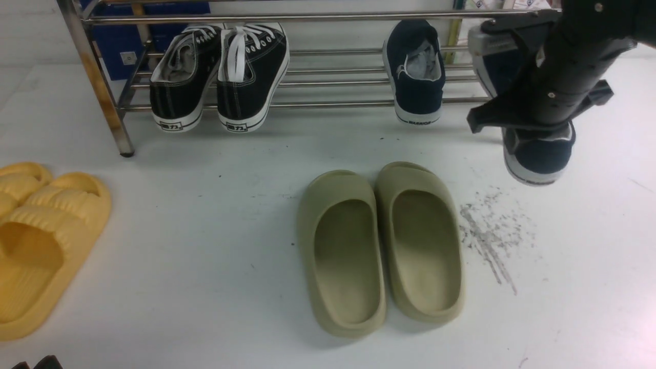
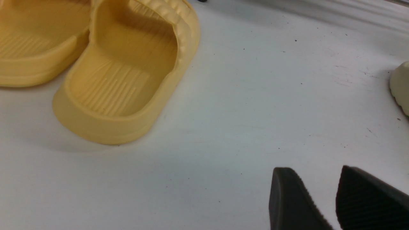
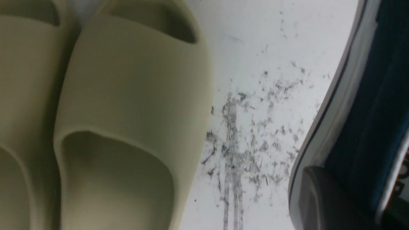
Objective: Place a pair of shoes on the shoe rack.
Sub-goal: Use the right arm to put a shoe into the shoe rack
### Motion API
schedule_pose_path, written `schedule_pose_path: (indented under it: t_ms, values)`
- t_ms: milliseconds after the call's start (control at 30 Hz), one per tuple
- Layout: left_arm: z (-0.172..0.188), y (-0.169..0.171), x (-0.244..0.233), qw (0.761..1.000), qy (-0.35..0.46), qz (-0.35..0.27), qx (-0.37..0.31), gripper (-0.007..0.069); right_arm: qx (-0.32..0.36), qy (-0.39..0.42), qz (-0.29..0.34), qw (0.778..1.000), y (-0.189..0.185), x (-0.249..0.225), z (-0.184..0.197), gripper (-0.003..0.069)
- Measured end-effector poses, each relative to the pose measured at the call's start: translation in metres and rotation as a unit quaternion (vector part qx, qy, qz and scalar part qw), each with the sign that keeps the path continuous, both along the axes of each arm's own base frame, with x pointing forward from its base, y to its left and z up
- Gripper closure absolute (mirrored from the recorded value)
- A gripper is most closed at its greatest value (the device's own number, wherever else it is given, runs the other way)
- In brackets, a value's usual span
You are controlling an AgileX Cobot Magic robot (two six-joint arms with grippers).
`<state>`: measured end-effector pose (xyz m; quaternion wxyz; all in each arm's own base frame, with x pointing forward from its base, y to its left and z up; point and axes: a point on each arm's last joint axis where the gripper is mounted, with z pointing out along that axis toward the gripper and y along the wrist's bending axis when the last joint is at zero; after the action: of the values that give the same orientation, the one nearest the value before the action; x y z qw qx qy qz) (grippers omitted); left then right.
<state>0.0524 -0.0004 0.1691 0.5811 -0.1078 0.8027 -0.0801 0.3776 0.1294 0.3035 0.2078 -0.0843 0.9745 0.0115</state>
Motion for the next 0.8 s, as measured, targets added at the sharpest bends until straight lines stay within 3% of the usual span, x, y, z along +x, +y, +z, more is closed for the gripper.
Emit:
schedule_pose_path:
  t_ms: [400,800]
  values:
    - [0.0,0.0,0.0,1.0,0.0,0.0,0.0,0.0388,0.008,-0.003,-0.03,1.0,-0.004,0.052,-0.029,0.0622]
    - [0.0,0.0,0.0,1.0,0.0,0.0,0.0,0.0388,0.029,-0.049,-0.002,0.998,0.012,0.092,-0.038,0.062]
